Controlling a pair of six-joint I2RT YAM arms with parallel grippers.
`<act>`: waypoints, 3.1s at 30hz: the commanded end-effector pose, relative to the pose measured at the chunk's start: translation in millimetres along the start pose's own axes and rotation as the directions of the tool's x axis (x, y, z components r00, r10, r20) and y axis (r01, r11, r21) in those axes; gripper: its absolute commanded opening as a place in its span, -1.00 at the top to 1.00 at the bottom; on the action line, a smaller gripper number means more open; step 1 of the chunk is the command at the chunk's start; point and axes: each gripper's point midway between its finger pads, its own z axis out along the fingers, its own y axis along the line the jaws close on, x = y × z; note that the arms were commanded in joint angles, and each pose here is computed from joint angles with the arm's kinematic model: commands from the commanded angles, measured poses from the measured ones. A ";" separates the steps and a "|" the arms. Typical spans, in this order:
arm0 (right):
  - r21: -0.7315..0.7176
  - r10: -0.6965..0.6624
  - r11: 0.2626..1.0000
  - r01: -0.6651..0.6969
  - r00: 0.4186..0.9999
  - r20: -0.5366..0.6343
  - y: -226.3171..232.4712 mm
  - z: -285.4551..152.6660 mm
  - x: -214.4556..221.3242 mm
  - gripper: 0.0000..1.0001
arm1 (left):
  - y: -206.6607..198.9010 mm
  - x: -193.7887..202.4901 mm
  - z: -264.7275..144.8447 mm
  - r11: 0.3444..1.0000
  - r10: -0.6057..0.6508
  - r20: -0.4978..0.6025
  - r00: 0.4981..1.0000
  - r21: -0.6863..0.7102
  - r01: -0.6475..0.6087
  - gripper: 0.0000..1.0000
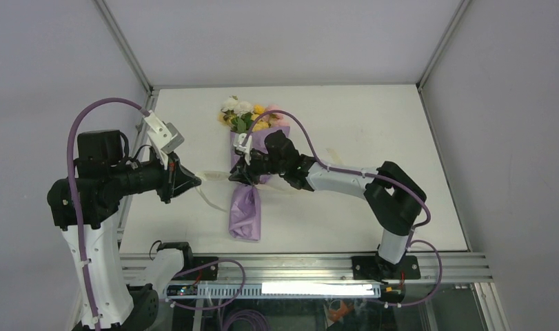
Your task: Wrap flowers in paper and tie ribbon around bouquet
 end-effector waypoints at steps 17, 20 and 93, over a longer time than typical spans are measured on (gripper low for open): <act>0.025 0.043 0.999 -0.048 0.986 0.164 9.7 -26.3 -48.3 1.00 | 100.8 128.0 95.1 0.887 0.463 -0.156 0.873 0.071 -0.457 -0.71; 0.030 0.004 1.000 -0.010 0.985 0.171 8.3 -29.7 -49.6 1.00 | 90.9 108.5 119.4 0.885 0.445 -0.039 0.895 0.171 -0.433 -0.70; -0.091 -0.028 0.995 0.049 0.975 0.221 -27.4 -56.5 -69.1 0.40 | 94.2 89.6 228.7 0.803 0.413 0.072 0.908 0.441 -0.400 1.00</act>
